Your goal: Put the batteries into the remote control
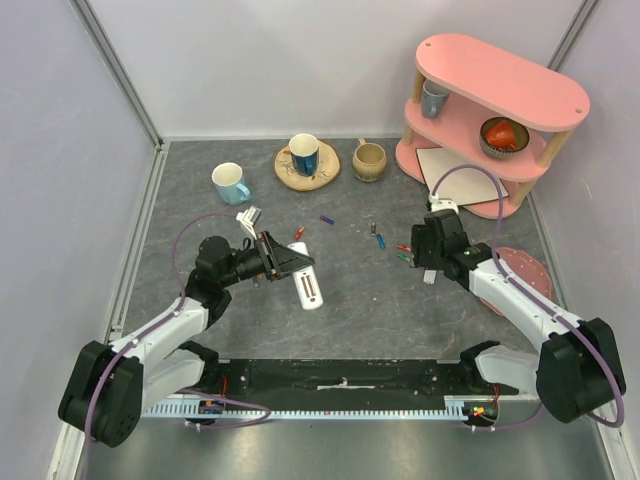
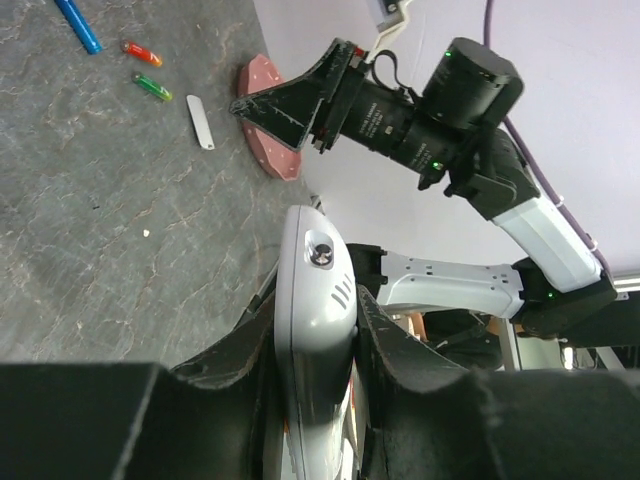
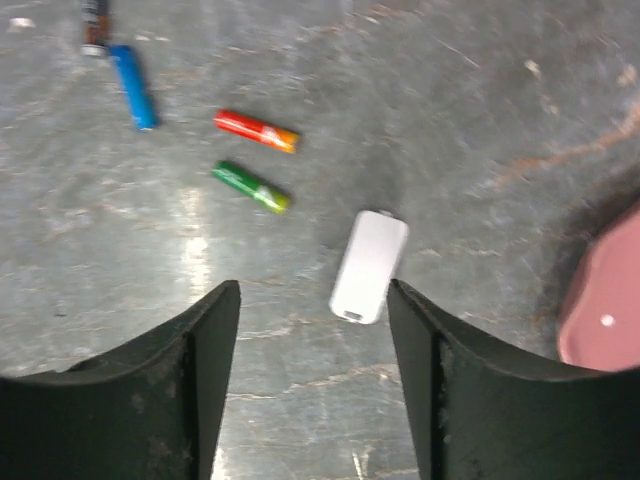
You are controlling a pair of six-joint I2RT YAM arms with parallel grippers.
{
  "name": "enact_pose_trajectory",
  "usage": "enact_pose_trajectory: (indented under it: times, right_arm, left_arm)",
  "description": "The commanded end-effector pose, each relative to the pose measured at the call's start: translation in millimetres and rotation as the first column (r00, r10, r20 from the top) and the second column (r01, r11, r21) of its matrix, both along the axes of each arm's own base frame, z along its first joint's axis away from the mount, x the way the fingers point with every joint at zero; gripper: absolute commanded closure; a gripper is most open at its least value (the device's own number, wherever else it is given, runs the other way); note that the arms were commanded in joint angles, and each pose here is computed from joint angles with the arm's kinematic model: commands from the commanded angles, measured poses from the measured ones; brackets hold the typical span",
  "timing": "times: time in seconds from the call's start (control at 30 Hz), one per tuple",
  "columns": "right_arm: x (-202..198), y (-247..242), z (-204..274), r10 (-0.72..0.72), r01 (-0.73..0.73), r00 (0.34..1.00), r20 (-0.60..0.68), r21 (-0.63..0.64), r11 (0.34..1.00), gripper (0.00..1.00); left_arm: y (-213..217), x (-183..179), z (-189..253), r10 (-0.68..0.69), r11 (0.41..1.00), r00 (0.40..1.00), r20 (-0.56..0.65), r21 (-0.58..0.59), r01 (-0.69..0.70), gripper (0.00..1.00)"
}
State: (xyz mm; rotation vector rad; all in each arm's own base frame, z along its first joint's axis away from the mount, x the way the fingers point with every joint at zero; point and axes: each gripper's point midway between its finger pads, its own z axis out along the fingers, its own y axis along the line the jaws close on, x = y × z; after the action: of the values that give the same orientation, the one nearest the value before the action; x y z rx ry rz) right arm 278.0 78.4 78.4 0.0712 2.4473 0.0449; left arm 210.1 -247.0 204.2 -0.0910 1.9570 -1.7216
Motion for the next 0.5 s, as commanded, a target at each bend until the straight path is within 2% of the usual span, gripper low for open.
enact_pose_trajectory:
  times: [0.0, 0.1, 0.17, 0.47]
  right_arm:
    - [23.9, 30.3, 21.2, 0.114, -0.108, 0.988, 0.101, -0.065, 0.992, 0.35]
    - [31.8, 42.1, 9.3, 0.159, -0.148, 0.983, 0.087, -0.124, 0.981, 0.45]
    - [37.2, 44.0, 1.9, 0.141, -0.129, 0.985, 0.102, -0.12, 0.984, 0.47]
    - [39.8, 48.9, 6.8, 0.017, -0.018, 0.984, 0.179, 0.003, 1.0, 0.41]
  left_arm:
    - [5.0, 0.5, -0.7, 0.022, 0.999, 0.998, 0.057, 0.038, -0.025, 0.98]
    - [6.7, -1.8, -2.6, 0.025, 0.999, 0.998, 0.056, 0.044, -0.027, 0.98]
    - [7.9, -4.3, -2.3, 0.028, 0.999, 0.998, 0.061, 0.045, -0.03, 0.98]
    - [17.8, -8.4, 3.6, 0.078, 0.994, 0.983, 0.168, 0.056, -0.089, 0.98]
